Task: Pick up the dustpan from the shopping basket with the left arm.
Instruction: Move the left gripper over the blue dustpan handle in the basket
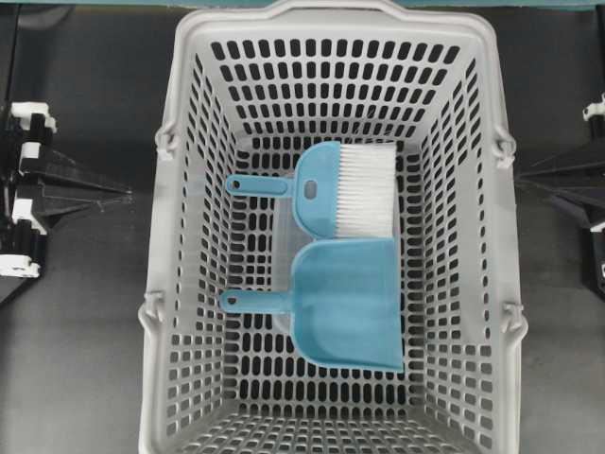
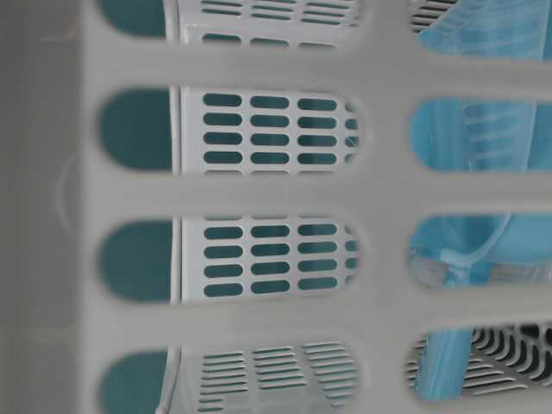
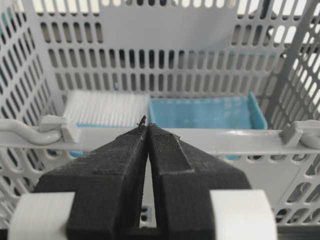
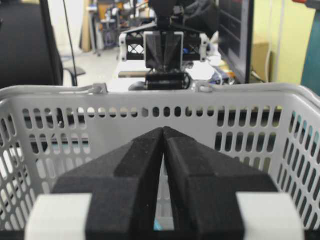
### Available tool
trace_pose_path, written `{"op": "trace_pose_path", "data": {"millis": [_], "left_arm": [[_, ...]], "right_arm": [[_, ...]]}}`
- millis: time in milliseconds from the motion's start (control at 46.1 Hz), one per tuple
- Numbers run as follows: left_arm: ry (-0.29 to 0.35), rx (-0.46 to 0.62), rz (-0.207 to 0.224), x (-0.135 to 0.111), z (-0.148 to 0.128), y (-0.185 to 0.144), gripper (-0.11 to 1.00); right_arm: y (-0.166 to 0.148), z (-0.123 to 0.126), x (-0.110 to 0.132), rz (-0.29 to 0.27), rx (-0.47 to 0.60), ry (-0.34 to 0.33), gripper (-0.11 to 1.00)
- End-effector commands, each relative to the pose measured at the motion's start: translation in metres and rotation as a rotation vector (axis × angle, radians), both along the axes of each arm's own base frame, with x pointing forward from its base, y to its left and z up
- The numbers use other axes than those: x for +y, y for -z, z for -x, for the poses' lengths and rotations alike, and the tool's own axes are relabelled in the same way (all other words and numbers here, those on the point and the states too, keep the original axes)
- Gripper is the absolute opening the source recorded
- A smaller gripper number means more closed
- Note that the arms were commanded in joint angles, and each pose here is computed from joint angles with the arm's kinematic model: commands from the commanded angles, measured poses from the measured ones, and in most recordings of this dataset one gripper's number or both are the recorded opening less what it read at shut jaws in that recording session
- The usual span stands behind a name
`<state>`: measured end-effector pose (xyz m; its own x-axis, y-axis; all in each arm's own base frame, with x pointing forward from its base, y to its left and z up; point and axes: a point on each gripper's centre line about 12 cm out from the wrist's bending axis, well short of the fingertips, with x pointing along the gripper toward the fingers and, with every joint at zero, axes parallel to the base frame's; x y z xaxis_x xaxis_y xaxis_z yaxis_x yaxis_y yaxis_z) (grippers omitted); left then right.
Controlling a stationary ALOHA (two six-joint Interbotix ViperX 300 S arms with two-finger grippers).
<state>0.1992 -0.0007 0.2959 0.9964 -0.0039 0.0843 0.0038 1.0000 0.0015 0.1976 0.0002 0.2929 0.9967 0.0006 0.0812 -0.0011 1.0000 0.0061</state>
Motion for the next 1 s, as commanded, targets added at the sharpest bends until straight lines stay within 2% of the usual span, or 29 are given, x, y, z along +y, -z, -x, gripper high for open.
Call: {"op": "trace_pose_path", "data": {"millis": [0,87,217,412,650,758,867,975], "left_arm": [[0.011,-0.032,-0.012,-0.002,-0.003,-0.030,0.06],[0.006,0.022,0.001,-0.001,-0.007,-0.049,0.00],[0.005,0.166,-0.001,-0.002,-0.017,-0.071,0.00],[0.037,0.374,-0.013,-0.012,-0.054,-0.091,0.00],[0.063,0.667,-0.048,-0.026,-0.112,-0.088,0.00],[0.066,0.802,-0.055,-0.031,-0.136,-0.077,0.00],[0.071,0.887,-0.066,-0.037,-0.158,-0.072,0.00],[0.068,0.950,-0.070,-0.039,-0.177,-0.067,0.01]], "right_arm": [[-0.007,-0.002,-0.002,-0.006,-0.020,0.008,0.00],[-0.008,0.000,-0.002,-0.014,-0.018,0.007,0.00],[-0.008,0.003,-0.001,-0.015,0.001,0.007,0.00],[-0.007,0.008,-0.001,-0.015,0.046,0.007,0.00],[-0.011,0.012,0.000,-0.017,0.034,-0.002,0.00],[-0.009,0.012,0.001,-0.041,0.038,-0.008,0.00],[-0.007,0.012,0.001,-0.073,0.045,-0.011,0.00],[-0.006,0.013,0.002,-0.082,0.045,-0.016,0.00]]}}
